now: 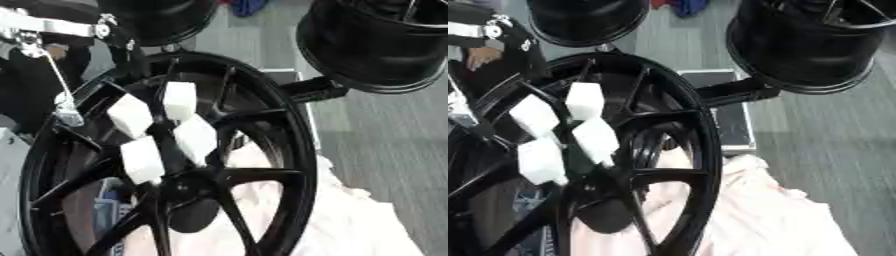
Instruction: Pull the pin out of the wheel hub.
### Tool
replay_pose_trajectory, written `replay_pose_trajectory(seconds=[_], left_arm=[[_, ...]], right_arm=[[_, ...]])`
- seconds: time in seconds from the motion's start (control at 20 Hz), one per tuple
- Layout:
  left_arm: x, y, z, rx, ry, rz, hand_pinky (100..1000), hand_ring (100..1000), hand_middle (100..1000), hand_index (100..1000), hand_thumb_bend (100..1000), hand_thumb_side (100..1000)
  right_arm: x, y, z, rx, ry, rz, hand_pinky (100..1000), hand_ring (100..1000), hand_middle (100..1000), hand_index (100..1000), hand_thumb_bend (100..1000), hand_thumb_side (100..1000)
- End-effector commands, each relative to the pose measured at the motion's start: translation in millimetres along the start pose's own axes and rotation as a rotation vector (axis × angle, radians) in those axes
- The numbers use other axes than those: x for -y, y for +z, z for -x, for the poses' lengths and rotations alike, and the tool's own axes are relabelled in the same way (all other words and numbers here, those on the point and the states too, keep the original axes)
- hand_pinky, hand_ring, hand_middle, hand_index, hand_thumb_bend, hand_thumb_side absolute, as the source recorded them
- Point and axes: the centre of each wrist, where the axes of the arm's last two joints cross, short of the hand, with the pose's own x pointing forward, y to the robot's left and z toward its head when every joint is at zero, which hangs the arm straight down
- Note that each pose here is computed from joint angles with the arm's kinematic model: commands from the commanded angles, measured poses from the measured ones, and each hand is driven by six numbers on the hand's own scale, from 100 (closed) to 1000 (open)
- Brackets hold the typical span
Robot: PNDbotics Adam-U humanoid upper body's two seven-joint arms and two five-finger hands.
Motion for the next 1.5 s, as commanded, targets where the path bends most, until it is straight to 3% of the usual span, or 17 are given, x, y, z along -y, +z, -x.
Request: replay_pose_trajectory(seconds=[0.05, 0.4, 0.8, 1.5], left_arm=[[-4.7, 7, -3, -0.054, -0.027, -0.03, 703, 604, 624, 734, 789, 100], [2.5, -2, -4, -0.099, -0.044, -0.043, 691, 603, 618, 737, 769, 100], [6.0, -6, -5, -0.089, -0.055, -0.022, 685, 600, 618, 747, 760, 100], [12.3, -12, -3, -0.093, -0.033, 0.033, 607, 495, 520, 666, 685, 100]], right_arm=[[3.7, -5, -4, 0.02, -0.003, 0.018, 656, 690, 650, 674, 100, 470], [3.5, -5, -4, 0.02, -0.006, 0.02, 656, 690, 650, 673, 100, 470], [3.3, -5, -5, 0.02, -0.011, 0.026, 655, 689, 650, 673, 100, 470], [3.2, -5, -5, 0.017, -0.015, 0.036, 654, 687, 648, 672, 100, 470]])
